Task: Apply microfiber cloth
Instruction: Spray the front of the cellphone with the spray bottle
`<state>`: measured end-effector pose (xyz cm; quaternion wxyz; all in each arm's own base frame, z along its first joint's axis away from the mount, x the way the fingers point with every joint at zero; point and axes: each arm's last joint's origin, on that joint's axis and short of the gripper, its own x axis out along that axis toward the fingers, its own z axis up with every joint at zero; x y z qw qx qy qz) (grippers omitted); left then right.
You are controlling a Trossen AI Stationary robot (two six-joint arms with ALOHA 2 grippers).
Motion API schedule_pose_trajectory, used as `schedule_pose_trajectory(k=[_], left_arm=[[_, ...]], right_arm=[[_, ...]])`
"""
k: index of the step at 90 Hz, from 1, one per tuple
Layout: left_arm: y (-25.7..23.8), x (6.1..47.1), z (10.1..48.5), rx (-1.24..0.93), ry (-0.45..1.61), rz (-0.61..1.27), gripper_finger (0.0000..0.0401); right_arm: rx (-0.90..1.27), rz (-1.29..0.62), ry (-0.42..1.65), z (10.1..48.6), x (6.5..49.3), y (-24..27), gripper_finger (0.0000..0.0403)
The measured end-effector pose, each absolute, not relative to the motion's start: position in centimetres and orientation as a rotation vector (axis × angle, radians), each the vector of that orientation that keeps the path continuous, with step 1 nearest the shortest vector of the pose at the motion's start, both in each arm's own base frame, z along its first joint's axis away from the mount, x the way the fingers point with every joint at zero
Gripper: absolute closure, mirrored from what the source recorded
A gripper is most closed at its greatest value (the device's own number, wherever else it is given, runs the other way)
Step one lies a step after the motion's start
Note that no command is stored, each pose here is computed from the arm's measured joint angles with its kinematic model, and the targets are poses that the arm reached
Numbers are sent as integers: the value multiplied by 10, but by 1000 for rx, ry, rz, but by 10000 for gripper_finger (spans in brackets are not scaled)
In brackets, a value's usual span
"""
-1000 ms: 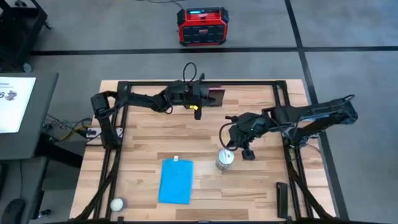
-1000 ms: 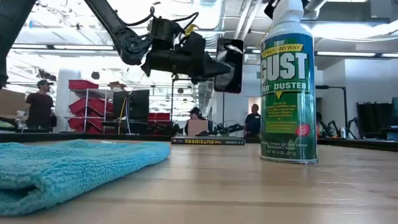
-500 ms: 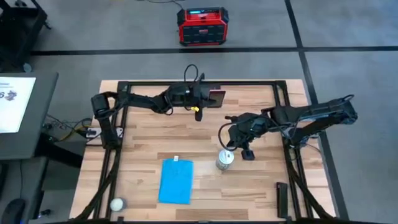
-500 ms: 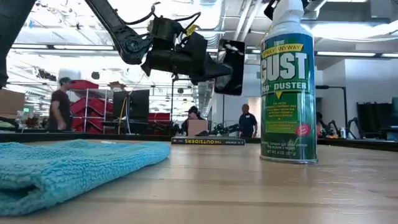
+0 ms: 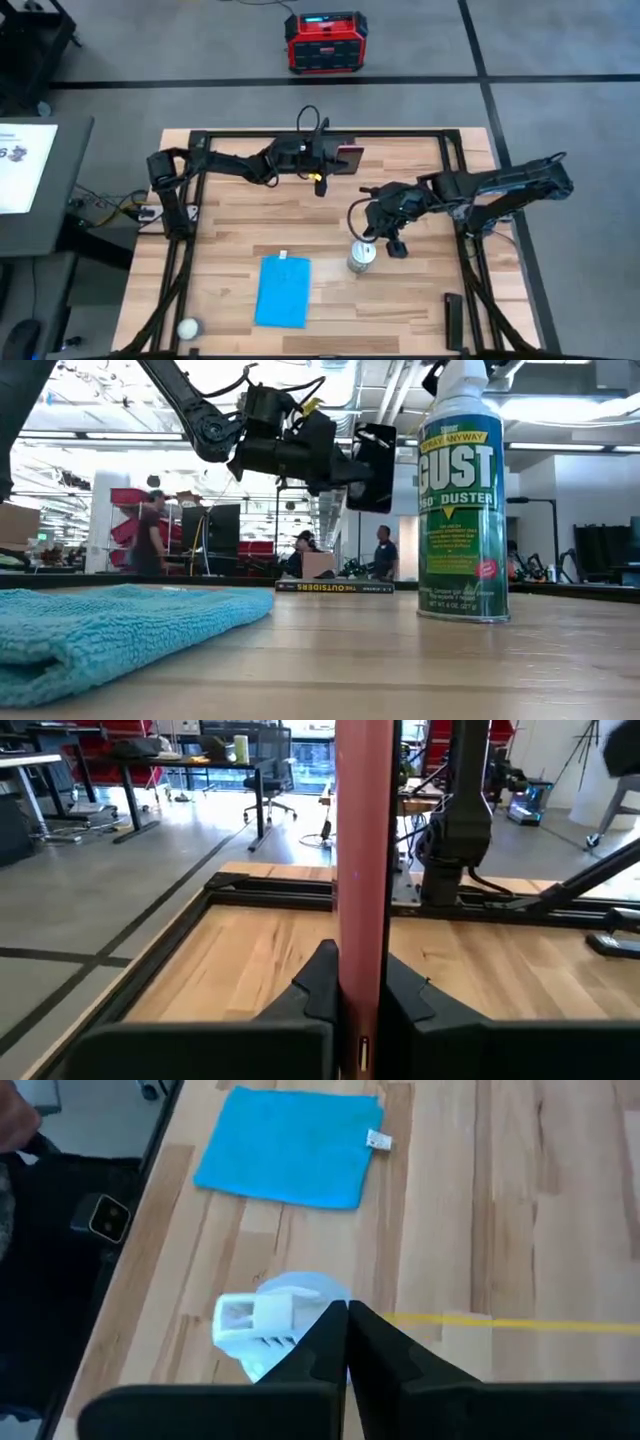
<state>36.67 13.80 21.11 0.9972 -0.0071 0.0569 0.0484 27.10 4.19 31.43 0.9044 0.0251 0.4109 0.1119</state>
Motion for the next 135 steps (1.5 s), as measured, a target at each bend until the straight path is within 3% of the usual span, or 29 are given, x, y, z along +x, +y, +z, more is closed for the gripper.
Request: schedule_pose_trajectory(k=[28,65,96,135], left_arm=[[137,367,211,-17,118,103,397],[117,361,190,-2,183,288,397],[105,325,225,35,89,385,397],[70,322,217,54,127,477,397]], right_arm=[[47,235,858,326,272,43,403],[37,239,850,329,272,43,403],[14,243,836,330,273,41,403],[-26,258,943,329,290,42,403]])
